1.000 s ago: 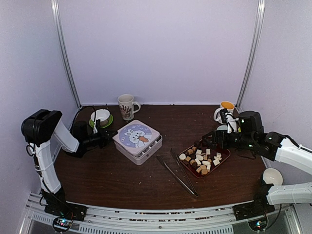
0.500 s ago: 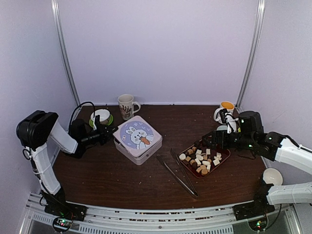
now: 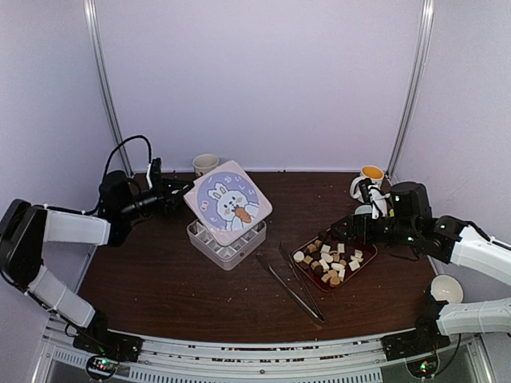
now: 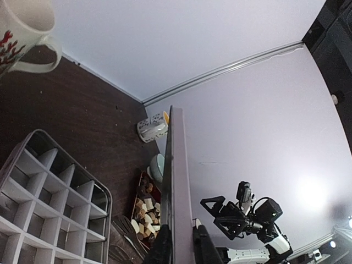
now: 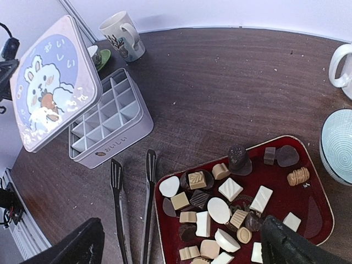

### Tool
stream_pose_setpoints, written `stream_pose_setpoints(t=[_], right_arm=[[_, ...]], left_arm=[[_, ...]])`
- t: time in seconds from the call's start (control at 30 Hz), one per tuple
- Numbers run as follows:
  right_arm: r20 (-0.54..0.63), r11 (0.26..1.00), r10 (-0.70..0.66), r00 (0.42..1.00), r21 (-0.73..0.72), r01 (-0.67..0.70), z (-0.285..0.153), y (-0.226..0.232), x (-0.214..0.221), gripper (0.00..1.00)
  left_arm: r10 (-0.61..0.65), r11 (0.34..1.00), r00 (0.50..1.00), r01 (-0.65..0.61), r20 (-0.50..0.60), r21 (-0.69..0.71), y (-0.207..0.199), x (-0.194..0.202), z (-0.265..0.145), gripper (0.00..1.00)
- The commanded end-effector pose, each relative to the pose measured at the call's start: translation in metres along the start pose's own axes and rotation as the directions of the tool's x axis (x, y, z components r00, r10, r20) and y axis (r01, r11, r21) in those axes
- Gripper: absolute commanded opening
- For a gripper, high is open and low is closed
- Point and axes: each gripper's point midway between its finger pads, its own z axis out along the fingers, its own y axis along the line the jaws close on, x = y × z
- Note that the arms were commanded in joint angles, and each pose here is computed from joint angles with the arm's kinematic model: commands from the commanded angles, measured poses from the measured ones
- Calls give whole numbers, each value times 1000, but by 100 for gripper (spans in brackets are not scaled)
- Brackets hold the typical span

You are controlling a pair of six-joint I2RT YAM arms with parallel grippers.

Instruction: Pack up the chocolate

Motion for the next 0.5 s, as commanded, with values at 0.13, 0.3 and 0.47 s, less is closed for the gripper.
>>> stream_pose_setpoints(t=[0.13, 0.3, 0.47], right_arm=[[28, 1000, -30, 999, 6, 30, -10, 2, -7, 100], [28, 999, -36, 999, 13, 35, -11, 1, -7, 100], [33, 999, -42, 999, 17, 41, -12, 1, -8, 100]], left_arm=[[419, 804, 905, -409, -76, -433, -51, -38, -50, 9], [552, 588, 820, -510, -150, -627, -73, -56, -100, 9], [610, 365, 753, -542, -246, -757, -76, -68, -144, 9]])
